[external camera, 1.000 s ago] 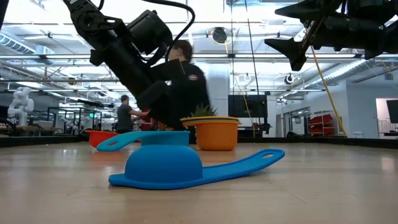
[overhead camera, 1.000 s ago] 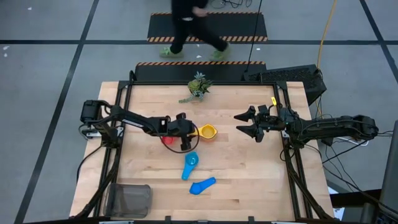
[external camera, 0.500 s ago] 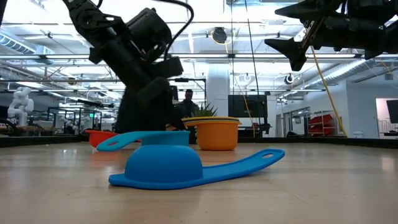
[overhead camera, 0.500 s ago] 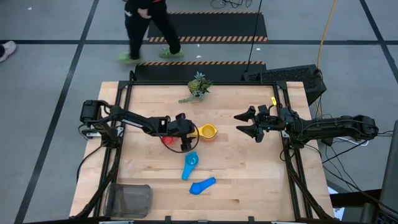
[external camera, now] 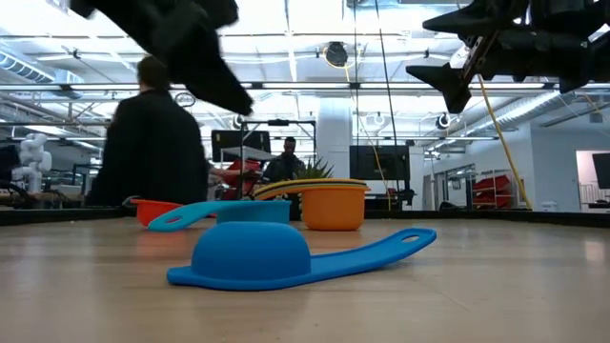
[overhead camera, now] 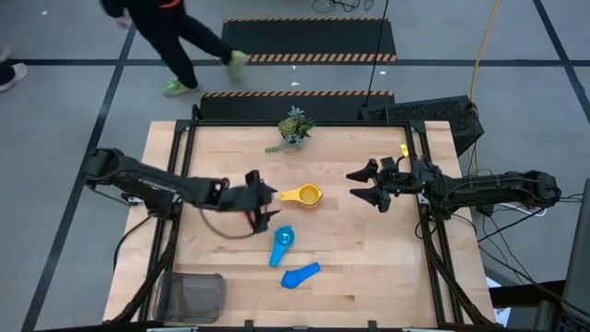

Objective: Nest measuring cups in basket
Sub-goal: Stack the top light blue measuring cup on top of the yellow measuring cup

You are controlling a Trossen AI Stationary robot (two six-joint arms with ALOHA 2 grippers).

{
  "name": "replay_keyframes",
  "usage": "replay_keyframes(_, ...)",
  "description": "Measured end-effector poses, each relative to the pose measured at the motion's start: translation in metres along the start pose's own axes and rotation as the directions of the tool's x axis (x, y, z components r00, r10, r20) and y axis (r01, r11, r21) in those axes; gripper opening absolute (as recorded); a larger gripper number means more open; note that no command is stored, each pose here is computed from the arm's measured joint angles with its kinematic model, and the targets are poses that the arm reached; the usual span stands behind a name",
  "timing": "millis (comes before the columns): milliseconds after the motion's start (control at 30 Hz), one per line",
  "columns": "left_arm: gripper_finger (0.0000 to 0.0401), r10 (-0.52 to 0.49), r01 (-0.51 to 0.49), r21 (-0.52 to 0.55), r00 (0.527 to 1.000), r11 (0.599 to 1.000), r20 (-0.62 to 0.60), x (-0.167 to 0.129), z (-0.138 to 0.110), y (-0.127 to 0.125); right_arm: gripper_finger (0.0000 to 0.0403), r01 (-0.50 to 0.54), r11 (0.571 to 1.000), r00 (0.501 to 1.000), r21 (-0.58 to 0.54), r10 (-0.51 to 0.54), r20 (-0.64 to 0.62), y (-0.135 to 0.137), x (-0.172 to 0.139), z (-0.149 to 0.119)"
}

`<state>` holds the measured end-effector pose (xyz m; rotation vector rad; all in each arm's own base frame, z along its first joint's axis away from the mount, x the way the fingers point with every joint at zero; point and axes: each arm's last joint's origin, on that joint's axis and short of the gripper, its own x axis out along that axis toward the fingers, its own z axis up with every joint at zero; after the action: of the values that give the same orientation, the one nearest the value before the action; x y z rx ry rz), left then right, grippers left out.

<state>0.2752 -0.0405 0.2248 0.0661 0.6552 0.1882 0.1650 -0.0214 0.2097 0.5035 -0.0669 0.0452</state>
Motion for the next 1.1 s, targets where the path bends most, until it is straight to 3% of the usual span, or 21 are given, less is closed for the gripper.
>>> replay_keyframes(300, 0.0288, 0.043, -0.054, 0.276, 0.998, 0.96, 0.043, -0.032, -0.03, -0.086, 0.0308, 0.021, 0.999, 0.999, 0.028, -0.02, -0.032, -0.002, 0.0, -0.003)
replay_keyframes(367, 0.0288, 0.078, -0.1, 0.354, 0.994, 0.93, 0.075, -0.035, -0.038, -0.101, 0.0308, 0.025, 0.999, 0.999, 0.038, -0.024, -0.039, -0.002, 0.0, -0.004)
replay_keyframes(467, 0.0286, 0.111, -0.143, 0.502, 0.989, 0.853, 0.094, -0.036, -0.054, -0.121, 0.0308, 0.034, 0.998, 0.998, 0.057, -0.031, -0.052, -0.003, 0.0, -0.005)
replay_keyframes(567, 0.0281, 0.079, -0.128, 0.594, 0.991, 0.794, 0.108, -0.032, -0.065, -0.14, 0.0308, 0.045, 0.997, 0.996, 0.066, -0.04, -0.075, -0.003, 0.0, -0.008)
replay_keyframes(867, 0.028, -0.037, -0.089, 0.613, 0.981, 0.785, 0.19, -0.013, -0.079, -0.177, 0.0308, 0.088, 0.99, 0.992, 0.108, -0.076, -0.105, 0.009, 0.001, -0.02)
replay_keyframes(1100, 0.028, -0.08, -0.006, 0.626, 0.991, 0.78, 0.109, -0.014, -0.055, -0.194, 0.0308, 0.093, 0.99, 0.992, 0.109, -0.083, -0.092, 0.021, 0.002, -0.025)
